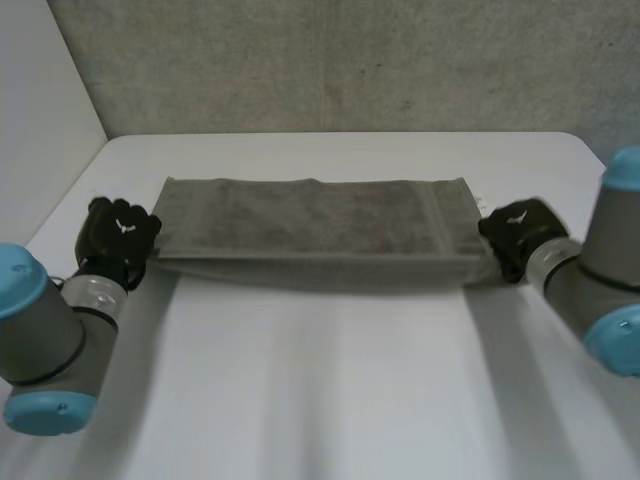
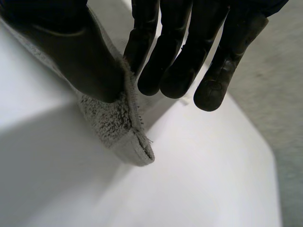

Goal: Fold the towel.

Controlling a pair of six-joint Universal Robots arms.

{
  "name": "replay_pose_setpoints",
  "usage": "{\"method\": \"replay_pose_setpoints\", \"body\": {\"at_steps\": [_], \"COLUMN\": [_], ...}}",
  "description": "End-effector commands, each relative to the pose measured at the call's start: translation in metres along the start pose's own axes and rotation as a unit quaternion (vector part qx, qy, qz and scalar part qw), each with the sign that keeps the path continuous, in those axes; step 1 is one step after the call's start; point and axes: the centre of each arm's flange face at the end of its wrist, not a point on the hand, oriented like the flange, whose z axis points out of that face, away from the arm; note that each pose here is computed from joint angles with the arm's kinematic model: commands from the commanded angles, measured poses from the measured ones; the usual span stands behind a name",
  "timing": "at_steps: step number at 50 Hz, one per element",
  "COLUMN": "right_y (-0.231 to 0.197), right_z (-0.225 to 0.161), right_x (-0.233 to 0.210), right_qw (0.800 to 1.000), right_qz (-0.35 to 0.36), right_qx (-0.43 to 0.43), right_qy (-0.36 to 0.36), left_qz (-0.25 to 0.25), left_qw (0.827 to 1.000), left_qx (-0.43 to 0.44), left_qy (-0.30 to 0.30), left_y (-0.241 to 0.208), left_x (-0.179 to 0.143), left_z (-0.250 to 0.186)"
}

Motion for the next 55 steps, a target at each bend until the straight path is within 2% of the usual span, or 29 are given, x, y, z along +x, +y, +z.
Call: {"method": "replay_pose_setpoints", "body": {"at_steps": [1,4,12,21,24,28,29,32,33,35,38,43,55], "right_y": [-0.042,-0.055,-0.057,-0.058,-0.055,-0.041,-0.041,-0.036,-0.036,-0.025,-0.018,-0.002,0.003], "right_z": [-0.037,-0.058,-0.095,-0.105,-0.098,-0.058,-0.058,-0.021,-0.021,0.005,0.020,0.066,0.114], "right_x": [0.049,0.062,0.089,0.089,0.084,0.070,0.070,0.052,0.052,0.043,0.039,0.034,0.029], "right_qw": [0.997,0.997,0.997,0.996,0.996,0.997,0.997,0.996,0.996,0.996,0.997,0.999,1.000], "right_qz": [0.026,0.027,0.043,0.038,0.029,0.016,0.016,0.005,0.005,0.003,0.003,-0.001,-0.004], "right_qx": [0.056,0.072,0.058,0.075,0.076,0.064,0.064,0.058,0.058,0.036,0.024,0.003,0.013], "right_qy": [0.039,0.027,0.008,-0.012,-0.024,-0.050,-0.050,-0.074,-0.074,-0.076,-0.076,-0.054,-0.013], "left_qz": [0.006,0.008,0.006,0.005,0.002,-0.002,-0.004,-0.005,-0.005,-0.005,-0.003,0.004,0.008], "left_qw": [1.000,0.999,0.995,0.995,0.993,0.989,0.987,0.983,0.983,0.981,0.981,0.986,0.992], "left_qx": [0.027,0.039,0.060,0.053,0.033,-0.002,-0.012,-0.031,-0.031,-0.042,-0.045,-0.050,-0.008], "left_qy": [-0.006,0.022,0.077,0.090,0.109,0.149,0.158,0.181,0.181,0.190,0.190,0.157,0.123], "left_y": [-0.034,-0.048,-0.076,-0.075,-0.064,-0.043,-0.037,-0.023,-0.023,-0.013,-0.010,-0.005,-0.015], "left_x": [-0.029,-0.036,-0.055,-0.055,-0.045,-0.020,-0.013,0.005,0.005,0.018,0.024,0.031,0.041], "left_z": [-0.020,-0.035,-0.074,-0.077,-0.066,-0.041,-0.033,-0.016,-0.016,0.004,0.014,0.055,0.105]}}
